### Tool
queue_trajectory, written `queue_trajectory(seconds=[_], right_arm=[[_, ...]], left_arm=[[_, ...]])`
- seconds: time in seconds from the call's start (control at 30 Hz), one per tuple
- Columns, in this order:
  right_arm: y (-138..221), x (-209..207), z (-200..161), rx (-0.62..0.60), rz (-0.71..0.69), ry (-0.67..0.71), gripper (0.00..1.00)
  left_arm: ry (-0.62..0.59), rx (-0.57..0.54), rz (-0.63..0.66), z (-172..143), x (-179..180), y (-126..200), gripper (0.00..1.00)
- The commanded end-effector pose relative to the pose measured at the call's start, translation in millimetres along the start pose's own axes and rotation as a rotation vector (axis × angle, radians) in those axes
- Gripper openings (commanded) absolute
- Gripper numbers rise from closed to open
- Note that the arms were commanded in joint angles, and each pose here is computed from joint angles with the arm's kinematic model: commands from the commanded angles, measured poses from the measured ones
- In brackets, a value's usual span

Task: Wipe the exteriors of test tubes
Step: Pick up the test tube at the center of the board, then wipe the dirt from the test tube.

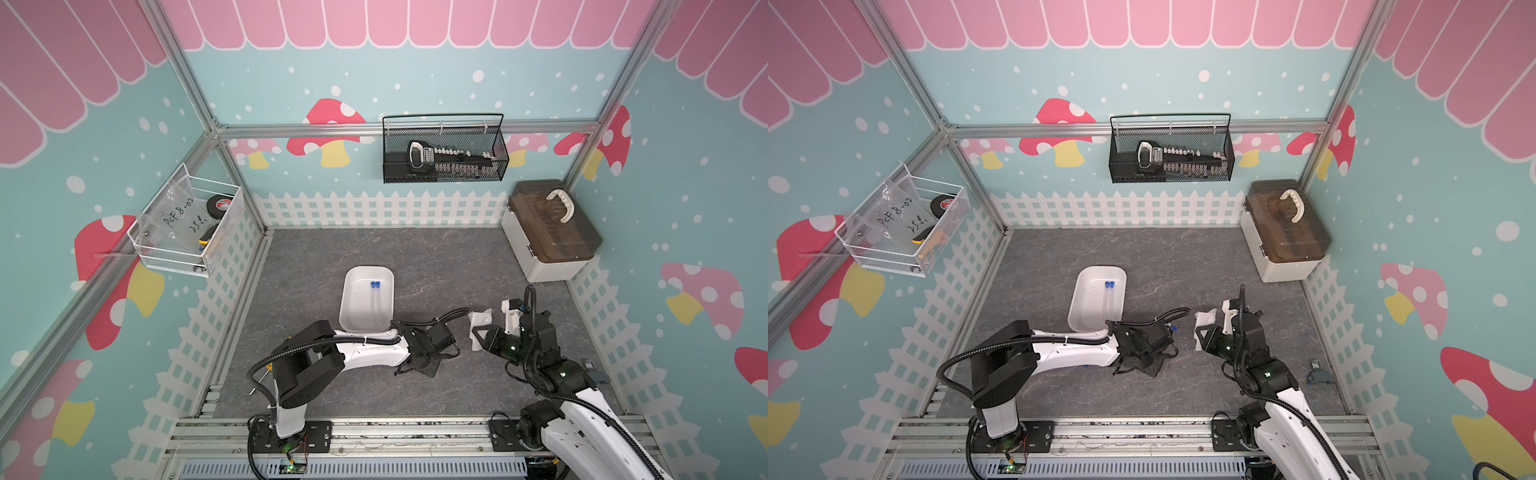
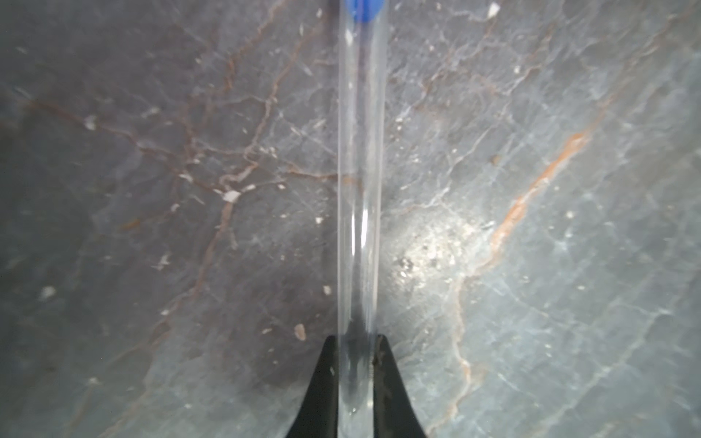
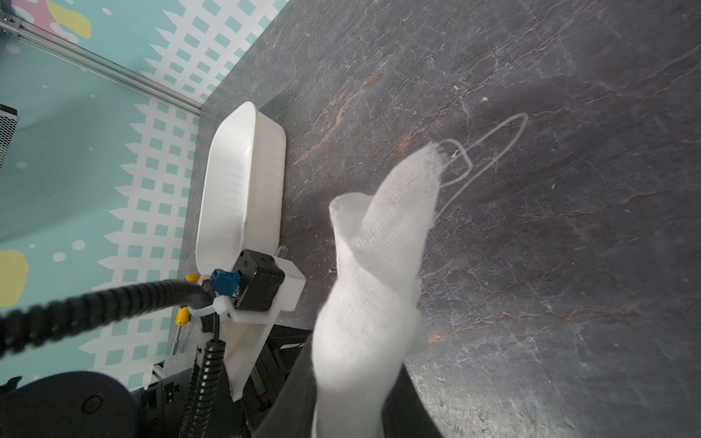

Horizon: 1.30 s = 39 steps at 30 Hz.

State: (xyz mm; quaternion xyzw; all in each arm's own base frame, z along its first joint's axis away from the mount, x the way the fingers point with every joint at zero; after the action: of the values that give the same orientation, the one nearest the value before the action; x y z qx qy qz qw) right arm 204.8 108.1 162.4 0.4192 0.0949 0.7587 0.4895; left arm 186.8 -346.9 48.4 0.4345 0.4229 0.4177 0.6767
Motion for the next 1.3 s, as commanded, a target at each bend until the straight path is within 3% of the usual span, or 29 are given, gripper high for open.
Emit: queue_trajectory(seconds=[0.0,0.13,0.37,0.67,0.97,1.1,1.27], right_arm=[[3.1,7.8,6.4,-0.007,0.032,-0.005,0.23],[7.5,20.0,16.9,-0.012,0.068,0.014,0.23],[11.0,53.7,42.7,-0.030,0.210,0.018,0.23],[18.9,104.3,91.8,-0.104,0.389,0.019,0.22],[-4.2,148.6,85.5,-0.045,0.457,0.083,0.22],[-20.2,159.3,74.5,0.010,0.445,0.121,0.22],[-16.2,140.2,69.6,0.009,0.313,0.146,0.22]], left_arm=[[0.116,0.013,-0.125,3.2,-2.0,16.5,0.09],[0.187,-0.098,-0.298,26.4,-10.6,54.9,0.11],[0.231,-0.246,-0.452,45.6,-8.9,102.0,0.14],[0.297,-0.310,-0.547,56.9,-0.2,118.2,0.14],[0.296,-0.344,-0.594,64.9,-2.3,130.0,0.14],[0.297,-0.349,-0.611,65.9,-4.3,133.3,0.14],[0.308,-0.371,-0.597,64.6,2.5,136.7,0.15]])
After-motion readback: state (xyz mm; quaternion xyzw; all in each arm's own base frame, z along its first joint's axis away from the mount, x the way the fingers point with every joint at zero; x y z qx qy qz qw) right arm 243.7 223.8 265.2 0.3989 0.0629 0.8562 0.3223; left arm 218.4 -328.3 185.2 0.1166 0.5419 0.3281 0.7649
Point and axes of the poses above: each gripper's point midway between its finger pads, its own y axis back along the fingers, its own x axis along the line the jaws close on, z = x × y, the point moved 3 cm from there along y, back along the fingers, and after that the axes turned 12 degrees about y, right-handed, at the moved point
